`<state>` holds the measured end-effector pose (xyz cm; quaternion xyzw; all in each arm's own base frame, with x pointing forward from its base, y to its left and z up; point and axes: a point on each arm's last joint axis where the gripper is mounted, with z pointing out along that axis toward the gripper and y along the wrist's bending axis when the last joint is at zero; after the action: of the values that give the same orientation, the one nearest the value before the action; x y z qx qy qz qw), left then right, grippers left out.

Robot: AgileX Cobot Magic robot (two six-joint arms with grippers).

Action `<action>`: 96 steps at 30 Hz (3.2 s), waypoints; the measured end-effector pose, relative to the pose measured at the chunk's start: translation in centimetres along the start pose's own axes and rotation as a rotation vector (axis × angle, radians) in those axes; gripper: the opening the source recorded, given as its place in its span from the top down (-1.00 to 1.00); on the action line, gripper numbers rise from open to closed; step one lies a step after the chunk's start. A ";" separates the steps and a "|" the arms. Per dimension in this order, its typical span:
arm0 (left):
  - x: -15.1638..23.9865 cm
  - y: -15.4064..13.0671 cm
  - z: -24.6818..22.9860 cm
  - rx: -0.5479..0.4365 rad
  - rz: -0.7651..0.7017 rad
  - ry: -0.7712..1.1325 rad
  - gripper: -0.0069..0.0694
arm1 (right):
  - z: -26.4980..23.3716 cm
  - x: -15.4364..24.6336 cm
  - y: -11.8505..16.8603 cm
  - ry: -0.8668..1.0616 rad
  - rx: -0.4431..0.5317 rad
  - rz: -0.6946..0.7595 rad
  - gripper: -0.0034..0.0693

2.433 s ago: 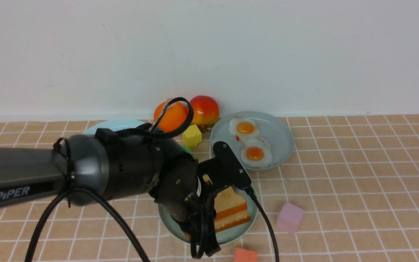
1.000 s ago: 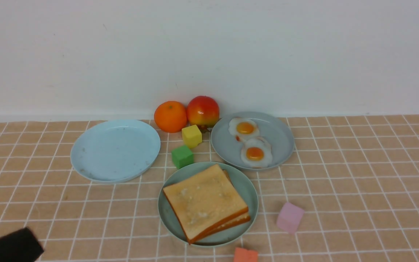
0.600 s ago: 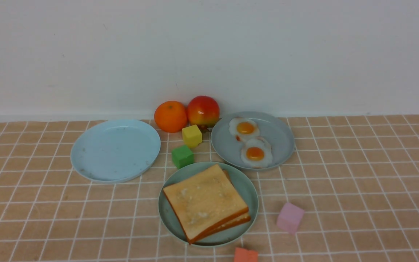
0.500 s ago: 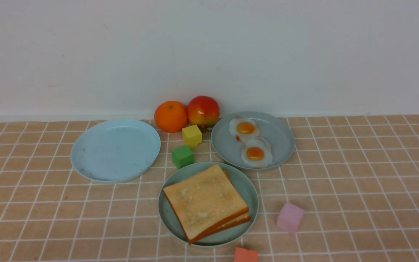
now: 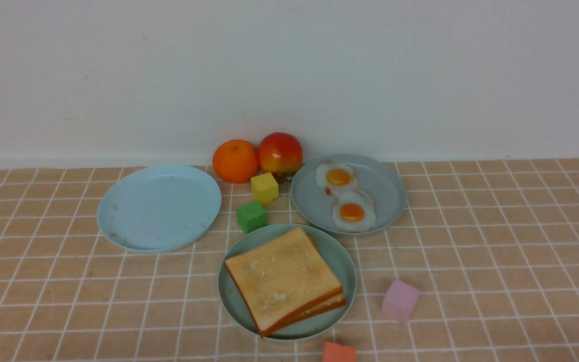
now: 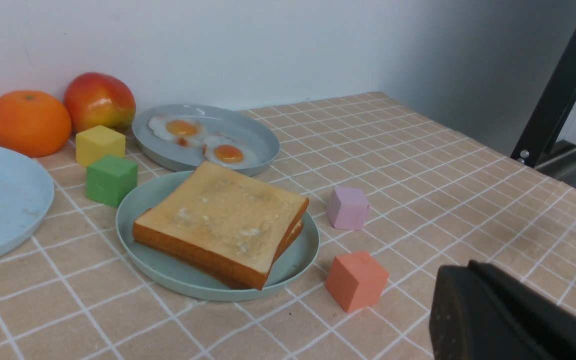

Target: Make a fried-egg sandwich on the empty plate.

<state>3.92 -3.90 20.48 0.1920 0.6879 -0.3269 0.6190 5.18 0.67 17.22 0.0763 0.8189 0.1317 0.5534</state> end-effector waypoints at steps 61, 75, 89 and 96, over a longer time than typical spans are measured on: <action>0.7 3.5 -0.9 -0.604 -0.127 -0.089 0.85 | -0.1 0.0 0.5 -0.041 -0.028 -0.132 0.90; 2.8 4.0 -1.3 -0.715 -0.233 0.092 0.85 | -0.1 0.0 0.5 -0.041 -0.029 -0.130 0.85; 2.8 4.0 -1.3 -0.715 -0.233 0.093 0.85 | -0.1 0.0 0.5 -0.041 -0.030 -0.129 0.84; 2.8 4.0 -1.3 -0.715 -0.233 0.093 0.85 | -0.1 0.0 0.5 -0.041 -0.030 -0.129 0.84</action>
<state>5.22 -0.57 16.90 -0.1011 0.8032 -0.1254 0.5735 5.07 1.16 17.37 0.0177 0.8086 0.1062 0.5785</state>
